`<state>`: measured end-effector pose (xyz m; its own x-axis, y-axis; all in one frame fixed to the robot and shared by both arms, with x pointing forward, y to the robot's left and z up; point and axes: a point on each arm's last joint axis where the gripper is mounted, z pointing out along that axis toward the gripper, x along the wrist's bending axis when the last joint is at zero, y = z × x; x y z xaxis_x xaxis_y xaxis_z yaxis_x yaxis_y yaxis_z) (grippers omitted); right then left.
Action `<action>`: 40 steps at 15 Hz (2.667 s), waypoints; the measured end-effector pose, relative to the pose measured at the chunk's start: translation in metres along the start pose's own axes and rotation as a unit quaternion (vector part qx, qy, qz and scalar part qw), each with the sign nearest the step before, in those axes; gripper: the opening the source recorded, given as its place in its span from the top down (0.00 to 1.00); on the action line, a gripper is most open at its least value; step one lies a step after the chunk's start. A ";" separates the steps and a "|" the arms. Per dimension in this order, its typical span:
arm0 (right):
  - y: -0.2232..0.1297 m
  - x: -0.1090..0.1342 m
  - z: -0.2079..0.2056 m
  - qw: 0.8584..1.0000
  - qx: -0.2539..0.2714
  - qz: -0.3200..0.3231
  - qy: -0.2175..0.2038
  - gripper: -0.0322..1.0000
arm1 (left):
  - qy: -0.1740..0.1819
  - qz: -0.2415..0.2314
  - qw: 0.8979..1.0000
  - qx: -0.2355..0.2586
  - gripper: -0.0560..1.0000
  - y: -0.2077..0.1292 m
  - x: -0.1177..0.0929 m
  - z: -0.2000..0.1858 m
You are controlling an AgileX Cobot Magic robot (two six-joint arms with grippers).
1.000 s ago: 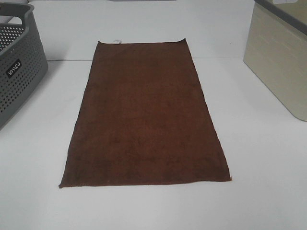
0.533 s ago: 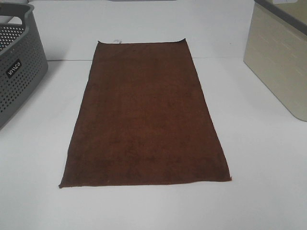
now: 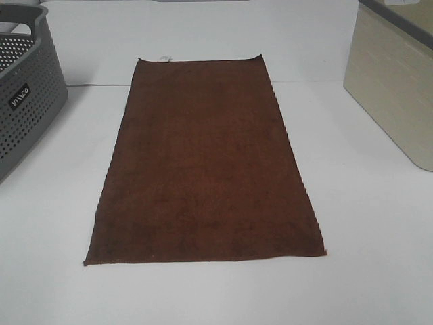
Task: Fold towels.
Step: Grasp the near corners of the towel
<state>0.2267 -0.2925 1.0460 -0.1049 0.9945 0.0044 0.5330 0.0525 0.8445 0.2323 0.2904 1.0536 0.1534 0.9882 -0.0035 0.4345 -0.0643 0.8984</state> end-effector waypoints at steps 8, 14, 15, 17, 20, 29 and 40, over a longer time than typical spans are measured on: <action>0.012 -0.001 0.006 1.000 0.004 0.013 -0.001 0.17 | 0.006 -0.040 0.992 -0.121 0.23 0.023 0.002 -0.005; 0.044 0.000 0.054 0.990 0.107 0.085 0.027 0.19 | -0.038 -0.124 0.991 -0.029 0.23 0.035 0.002 0.055; 0.047 0.000 0.064 0.986 0.130 0.097 0.031 0.20 | -0.050 -0.148 0.988 0.003 0.23 0.037 0.001 0.066; 0.053 0.002 0.090 0.975 0.184 0.120 0.044 0.20 | -0.068 -0.199 0.975 0.076 0.23 0.039 0.000 0.094; 0.055 0.006 0.129 0.955 0.255 0.126 0.078 0.21 | -0.088 -0.235 0.951 0.180 0.23 0.033 -0.002 0.138; 0.037 0.021 0.229 0.892 0.370 0.171 0.194 0.23 | -0.101 -0.275 0.894 0.338 0.23 -0.017 0.000 0.241; 0.018 0.040 0.322 0.886 0.405 0.111 0.195 0.22 | -0.139 -0.288 0.867 0.382 0.23 -0.053 0.000 0.316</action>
<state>0.5024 -0.2230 0.8892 -0.1196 0.8894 0.4412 0.9883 0.0643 0.1383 0.4899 0.2494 0.8667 -0.1226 0.8224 -0.5556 0.9549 0.2503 0.1599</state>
